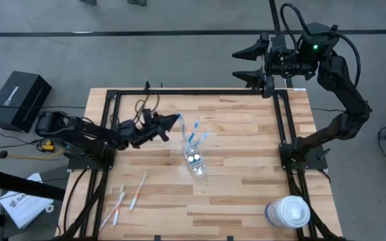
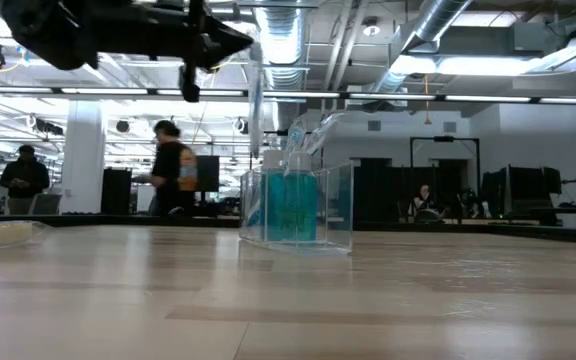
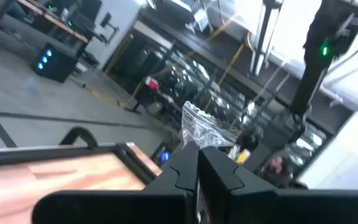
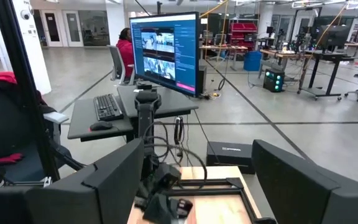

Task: Pick & Place toothbrushing station
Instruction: Put the blue toothbrush into the transparent organizer

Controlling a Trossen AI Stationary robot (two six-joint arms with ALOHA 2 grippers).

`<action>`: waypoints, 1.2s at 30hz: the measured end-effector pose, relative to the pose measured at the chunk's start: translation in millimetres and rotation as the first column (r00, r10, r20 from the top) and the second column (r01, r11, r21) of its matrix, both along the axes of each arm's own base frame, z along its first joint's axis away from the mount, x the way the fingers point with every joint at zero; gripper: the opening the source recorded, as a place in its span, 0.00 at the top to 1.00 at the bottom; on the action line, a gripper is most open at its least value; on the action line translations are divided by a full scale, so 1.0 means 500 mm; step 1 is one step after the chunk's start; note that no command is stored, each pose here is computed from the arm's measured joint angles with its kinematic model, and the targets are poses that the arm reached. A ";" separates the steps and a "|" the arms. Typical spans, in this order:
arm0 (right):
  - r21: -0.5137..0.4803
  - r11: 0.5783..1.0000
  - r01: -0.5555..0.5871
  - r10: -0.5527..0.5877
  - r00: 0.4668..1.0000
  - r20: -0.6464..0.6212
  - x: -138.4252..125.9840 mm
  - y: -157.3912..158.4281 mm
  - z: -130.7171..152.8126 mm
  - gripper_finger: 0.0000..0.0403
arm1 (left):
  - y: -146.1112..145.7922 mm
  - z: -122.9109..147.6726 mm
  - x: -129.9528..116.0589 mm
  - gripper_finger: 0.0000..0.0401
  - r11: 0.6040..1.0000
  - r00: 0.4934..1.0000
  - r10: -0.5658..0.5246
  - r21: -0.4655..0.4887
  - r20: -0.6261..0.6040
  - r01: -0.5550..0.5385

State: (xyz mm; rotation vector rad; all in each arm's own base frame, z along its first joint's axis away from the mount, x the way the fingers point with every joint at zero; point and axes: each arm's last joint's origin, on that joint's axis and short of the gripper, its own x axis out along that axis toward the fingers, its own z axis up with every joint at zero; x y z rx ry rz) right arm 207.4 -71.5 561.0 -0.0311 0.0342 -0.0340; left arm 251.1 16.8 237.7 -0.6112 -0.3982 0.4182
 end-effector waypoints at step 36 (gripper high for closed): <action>0.056 0.998 0.000 0.001 1.000 -0.028 0.000 0.001 -0.006 0.28 | -0.056 -0.179 0.082 1.00 0.966 0.936 -0.241 -0.155 -0.258 0.206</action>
